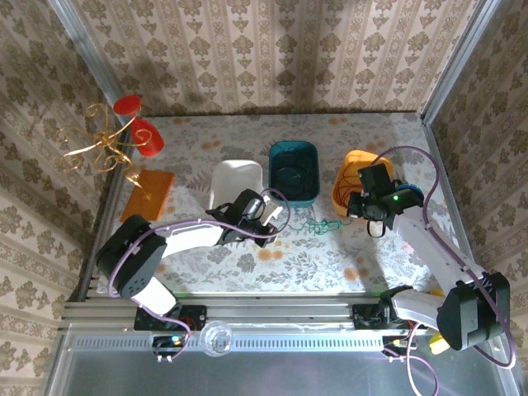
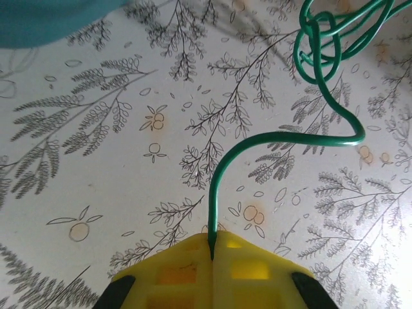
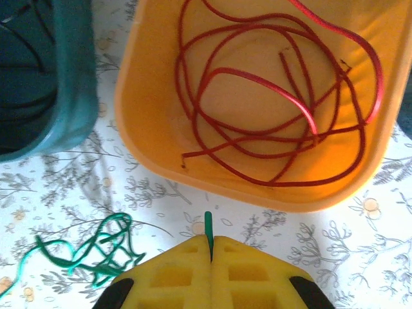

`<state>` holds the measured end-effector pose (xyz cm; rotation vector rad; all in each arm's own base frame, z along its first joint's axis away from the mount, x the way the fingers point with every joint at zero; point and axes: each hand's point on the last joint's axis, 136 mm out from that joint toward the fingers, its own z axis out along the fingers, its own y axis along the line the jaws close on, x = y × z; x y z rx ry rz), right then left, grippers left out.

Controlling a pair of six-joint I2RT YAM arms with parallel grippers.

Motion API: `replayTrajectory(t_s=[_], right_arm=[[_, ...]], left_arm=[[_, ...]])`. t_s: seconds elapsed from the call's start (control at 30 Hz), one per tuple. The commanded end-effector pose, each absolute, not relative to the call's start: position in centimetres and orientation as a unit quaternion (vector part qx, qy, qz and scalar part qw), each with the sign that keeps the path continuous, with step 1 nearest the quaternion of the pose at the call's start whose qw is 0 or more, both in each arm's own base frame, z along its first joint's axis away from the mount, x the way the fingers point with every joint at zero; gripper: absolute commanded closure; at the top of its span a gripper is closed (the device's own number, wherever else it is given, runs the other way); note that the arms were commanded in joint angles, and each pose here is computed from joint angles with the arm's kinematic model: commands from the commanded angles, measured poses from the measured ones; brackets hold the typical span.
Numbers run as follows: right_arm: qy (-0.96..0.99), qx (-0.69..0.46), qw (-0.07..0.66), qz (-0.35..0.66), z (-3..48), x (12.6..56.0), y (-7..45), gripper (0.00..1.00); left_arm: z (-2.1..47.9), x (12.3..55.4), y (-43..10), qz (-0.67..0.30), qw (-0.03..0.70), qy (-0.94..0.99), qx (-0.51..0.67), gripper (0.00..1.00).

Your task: Untangle the cables

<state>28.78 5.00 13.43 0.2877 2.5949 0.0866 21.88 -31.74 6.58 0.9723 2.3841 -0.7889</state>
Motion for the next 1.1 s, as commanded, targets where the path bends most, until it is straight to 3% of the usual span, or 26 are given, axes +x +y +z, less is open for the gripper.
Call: replayTrajectory(t_s=[0.0,0.33,0.63,1.07], right_arm=[[0.958,0.143,0.247,-0.025,12.4,27.3,2.3,1.00],[0.960,0.172,0.219,-0.045,9.8,25.4,1.2,1.00],[0.961,0.185,0.199,-0.054,8.1,24.3,0.8,1.00],[0.957,0.203,0.187,-0.085,7.7,23.5,-0.6,1.00]], left_arm=[[9.0,22.3,-30.4,-0.288,0.245,0.864,0.333,1.00],[20.7,27.5,-28.1,-0.384,0.354,0.821,0.229,1.00],[23.0,30.8,-20.7,-0.361,0.405,0.828,0.138,1.00],[26.2,32.2,-16.8,-0.362,0.447,0.811,0.106,1.00]])
